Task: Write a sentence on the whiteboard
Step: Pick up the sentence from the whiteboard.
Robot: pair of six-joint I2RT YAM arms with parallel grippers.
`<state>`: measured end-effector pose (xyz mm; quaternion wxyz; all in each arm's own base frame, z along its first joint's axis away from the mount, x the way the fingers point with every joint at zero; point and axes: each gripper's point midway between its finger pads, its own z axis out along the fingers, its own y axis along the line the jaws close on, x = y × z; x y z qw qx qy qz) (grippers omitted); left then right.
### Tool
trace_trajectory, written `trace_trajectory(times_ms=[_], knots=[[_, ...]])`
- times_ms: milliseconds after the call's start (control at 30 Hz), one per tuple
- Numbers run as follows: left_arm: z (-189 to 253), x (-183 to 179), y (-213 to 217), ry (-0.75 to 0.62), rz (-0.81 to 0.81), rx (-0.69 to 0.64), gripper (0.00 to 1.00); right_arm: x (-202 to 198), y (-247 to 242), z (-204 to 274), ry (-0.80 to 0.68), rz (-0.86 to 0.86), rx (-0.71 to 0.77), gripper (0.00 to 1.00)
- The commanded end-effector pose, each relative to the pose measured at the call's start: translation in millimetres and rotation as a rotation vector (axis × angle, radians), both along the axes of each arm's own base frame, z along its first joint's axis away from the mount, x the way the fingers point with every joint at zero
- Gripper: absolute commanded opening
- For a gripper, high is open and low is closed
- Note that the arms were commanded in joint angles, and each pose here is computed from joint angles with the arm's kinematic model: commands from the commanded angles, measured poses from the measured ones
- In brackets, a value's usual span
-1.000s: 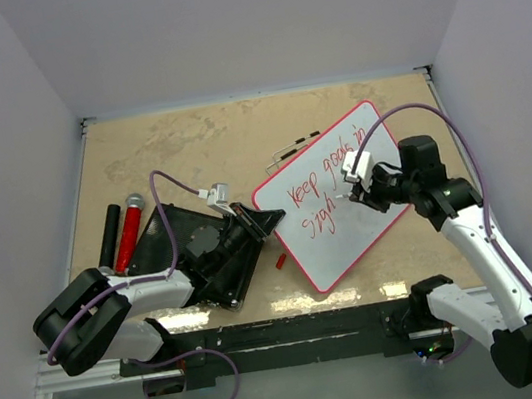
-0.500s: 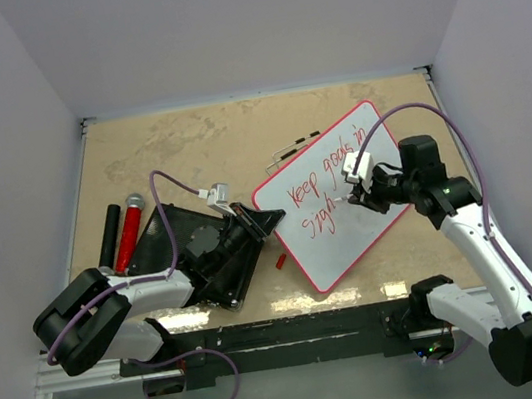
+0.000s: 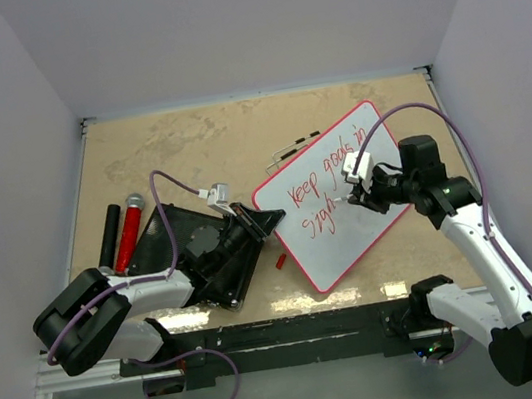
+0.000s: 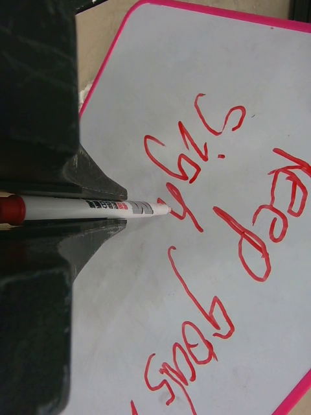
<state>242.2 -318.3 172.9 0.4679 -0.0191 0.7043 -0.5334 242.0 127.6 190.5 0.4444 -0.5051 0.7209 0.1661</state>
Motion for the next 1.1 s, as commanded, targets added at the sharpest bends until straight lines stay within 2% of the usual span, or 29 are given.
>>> trace_trajectory(times_ms=[0,1067], knots=[[9,-13,-8,-0.081,-0.086,0.014,0.00,2,1,12,-0.036,0.012,0.012,0.00],[7,-13,-10,-0.085,-0.101,0.018,0.00,10,2,8,-0.018,0.000,0.039,0.00]])
